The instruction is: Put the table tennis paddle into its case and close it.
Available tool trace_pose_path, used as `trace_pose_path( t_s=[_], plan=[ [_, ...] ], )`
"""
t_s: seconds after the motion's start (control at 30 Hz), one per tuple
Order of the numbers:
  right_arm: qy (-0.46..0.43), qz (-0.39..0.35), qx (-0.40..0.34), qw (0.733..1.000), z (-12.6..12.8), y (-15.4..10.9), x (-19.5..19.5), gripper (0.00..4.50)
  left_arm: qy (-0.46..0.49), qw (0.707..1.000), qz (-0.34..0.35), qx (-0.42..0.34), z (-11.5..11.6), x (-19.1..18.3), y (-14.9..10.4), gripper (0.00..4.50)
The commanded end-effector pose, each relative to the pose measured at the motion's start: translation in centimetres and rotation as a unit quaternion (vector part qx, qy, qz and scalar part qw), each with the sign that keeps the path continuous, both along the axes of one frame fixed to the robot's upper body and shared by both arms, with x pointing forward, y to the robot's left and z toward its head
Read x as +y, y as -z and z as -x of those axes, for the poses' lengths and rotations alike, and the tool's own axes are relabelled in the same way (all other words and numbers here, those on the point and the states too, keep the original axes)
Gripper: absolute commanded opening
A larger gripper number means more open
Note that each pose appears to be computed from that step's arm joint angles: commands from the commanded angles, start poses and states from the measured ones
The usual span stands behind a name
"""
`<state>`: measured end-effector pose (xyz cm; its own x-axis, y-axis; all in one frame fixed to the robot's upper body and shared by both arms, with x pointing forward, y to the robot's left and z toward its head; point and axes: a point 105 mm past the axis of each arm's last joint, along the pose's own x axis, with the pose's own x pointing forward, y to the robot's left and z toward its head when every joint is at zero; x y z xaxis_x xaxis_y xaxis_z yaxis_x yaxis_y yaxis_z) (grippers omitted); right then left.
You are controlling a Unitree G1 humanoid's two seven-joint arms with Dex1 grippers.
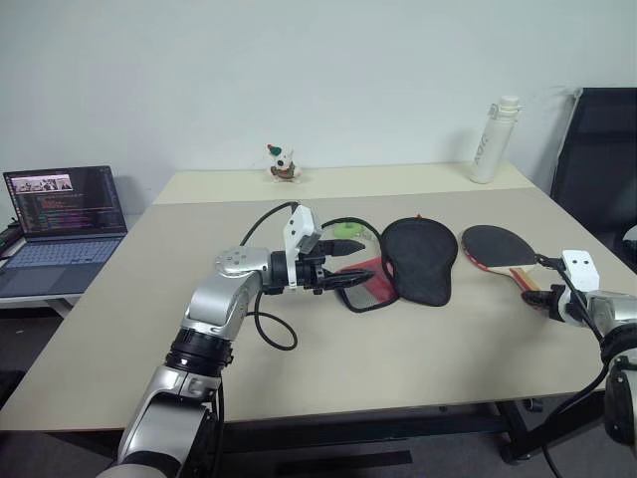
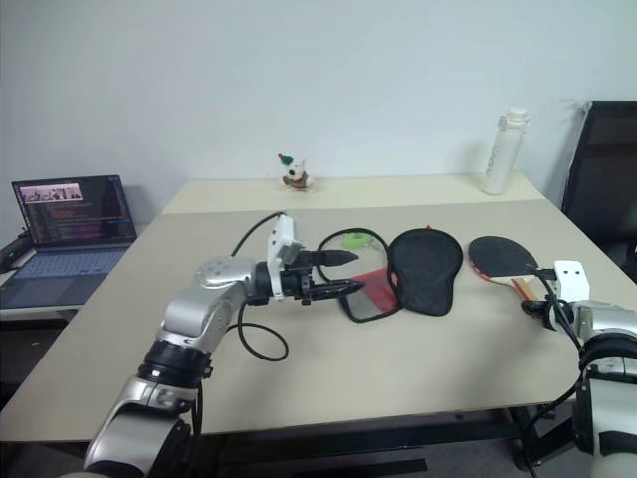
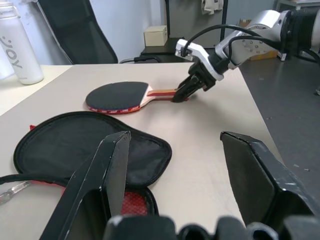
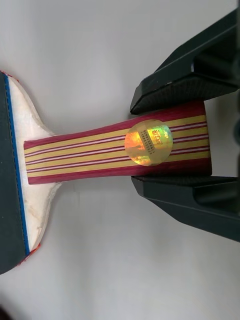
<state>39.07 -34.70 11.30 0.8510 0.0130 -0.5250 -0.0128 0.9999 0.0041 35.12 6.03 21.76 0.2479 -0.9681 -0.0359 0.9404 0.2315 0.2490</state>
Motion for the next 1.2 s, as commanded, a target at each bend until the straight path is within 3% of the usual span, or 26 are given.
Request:
trace_pose_path(
  t_s=[0.03, 0.3, 0.53, 0.57, 0.73, 1.2],
  plan=[
    [-0.023, -0.004, -0.010, 1.000, 0.8, -1.2, 2.0, 1.52, -0.001, 1.000, 0.011, -0.019, 0.3, 0.4, -0.9, 3.14],
    [0.024, -0.003, 0.031, 0.999, 6.9, 0.2, 2.8, 1.52, -0.001, 1.000, 0.014, -0.017, 0.4, 0.4, -0.8, 3.14],
    [0.030, -0.007, 0.053, 0.998, 9.5, 1.6, 4.2, 1.52, 0.004, 1.000, 0.017, -0.014, 0.4, -0.1, -0.6, 3.14],
    [0.031, -0.004, 0.055, 0.998, 9.6, 1.8, 4.2, 1.87, 0.004, 1.000, 0.017, -0.014, 0.4, -0.1, -0.5, 3.14],
    [0.010, -0.015, 0.044, 0.999, 8.7, 1.4, 5.0, 3.48, 0.004, 1.000, 0.018, -0.014, 0.4, -0.2, -0.5, 3.14],
    [-0.010, 0.012, 0.006, 1.000, 3.1, -0.1, 3.1, 3.48, -0.011, 1.000, 0.021, -0.020, 0.2, 0.1, -0.6, 3.14]
  ],
)
